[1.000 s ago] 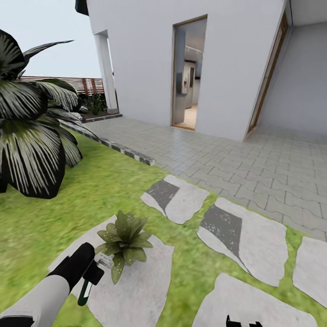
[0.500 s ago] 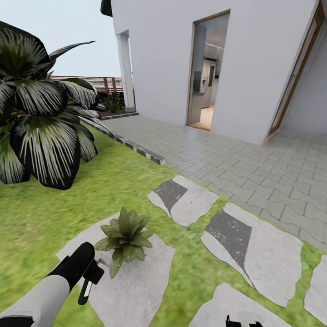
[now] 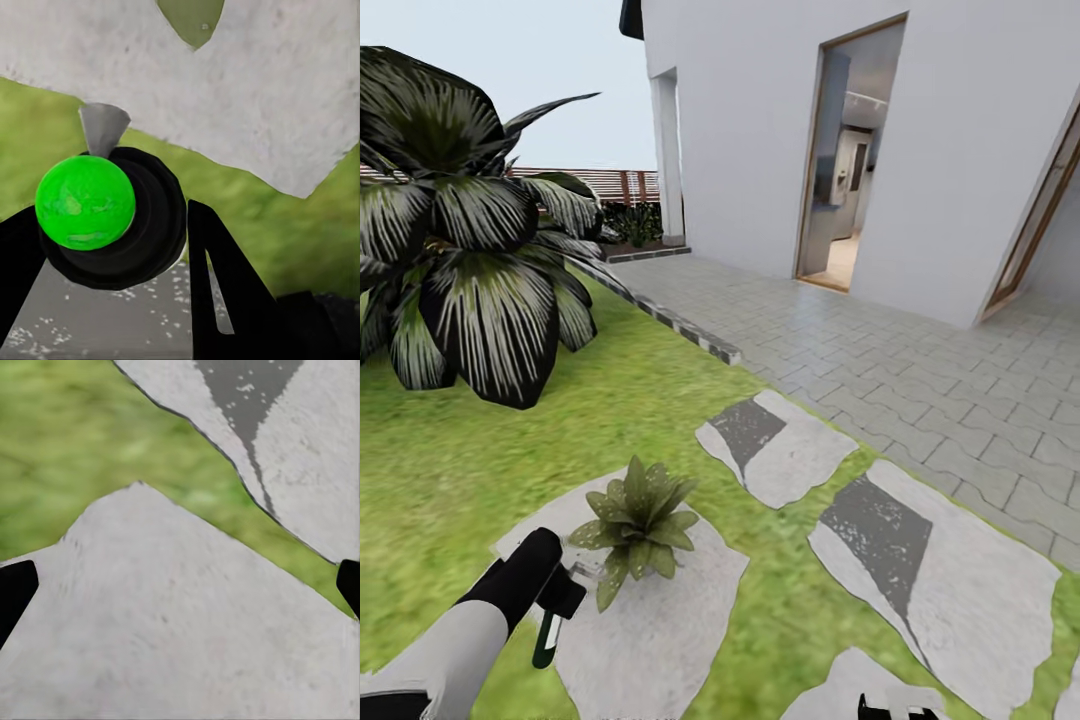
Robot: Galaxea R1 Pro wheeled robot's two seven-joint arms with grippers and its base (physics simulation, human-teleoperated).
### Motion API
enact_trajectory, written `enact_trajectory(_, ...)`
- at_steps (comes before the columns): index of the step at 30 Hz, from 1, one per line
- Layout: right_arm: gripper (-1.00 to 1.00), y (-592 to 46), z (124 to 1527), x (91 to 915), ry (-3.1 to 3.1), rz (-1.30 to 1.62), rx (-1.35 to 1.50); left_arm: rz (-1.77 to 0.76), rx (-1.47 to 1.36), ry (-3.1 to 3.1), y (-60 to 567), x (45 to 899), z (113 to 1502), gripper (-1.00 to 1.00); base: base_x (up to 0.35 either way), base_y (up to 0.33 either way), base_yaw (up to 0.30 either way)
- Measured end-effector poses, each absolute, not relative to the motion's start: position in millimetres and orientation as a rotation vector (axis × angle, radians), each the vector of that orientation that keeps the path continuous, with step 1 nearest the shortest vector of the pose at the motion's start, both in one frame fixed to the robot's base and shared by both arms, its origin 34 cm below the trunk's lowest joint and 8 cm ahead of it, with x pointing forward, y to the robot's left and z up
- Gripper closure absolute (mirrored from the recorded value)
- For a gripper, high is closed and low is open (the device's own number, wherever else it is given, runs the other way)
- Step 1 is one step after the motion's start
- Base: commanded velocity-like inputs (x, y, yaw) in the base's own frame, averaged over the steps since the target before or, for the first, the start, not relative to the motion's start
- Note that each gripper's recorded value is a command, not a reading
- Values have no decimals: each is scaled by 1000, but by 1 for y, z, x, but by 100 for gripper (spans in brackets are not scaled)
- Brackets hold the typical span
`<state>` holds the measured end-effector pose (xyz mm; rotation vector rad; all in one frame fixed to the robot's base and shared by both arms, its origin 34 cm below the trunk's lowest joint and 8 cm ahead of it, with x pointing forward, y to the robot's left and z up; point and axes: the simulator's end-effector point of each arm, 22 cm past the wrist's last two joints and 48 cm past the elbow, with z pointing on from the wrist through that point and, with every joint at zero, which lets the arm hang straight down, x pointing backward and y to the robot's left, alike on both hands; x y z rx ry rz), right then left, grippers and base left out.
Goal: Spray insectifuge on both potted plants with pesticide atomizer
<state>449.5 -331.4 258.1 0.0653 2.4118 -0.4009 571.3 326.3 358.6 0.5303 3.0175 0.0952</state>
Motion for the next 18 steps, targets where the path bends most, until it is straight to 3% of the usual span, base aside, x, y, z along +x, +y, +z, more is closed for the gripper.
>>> enact_trajectory(10,-100,-332,258,450,2412,-401,65,43,470,3037,324,596,389,100,0,-1,275)
enact_trajectory(18,-100,-335,258,449,2411,-406,62,18,537,3010,311,614,405,100,0,0,39)
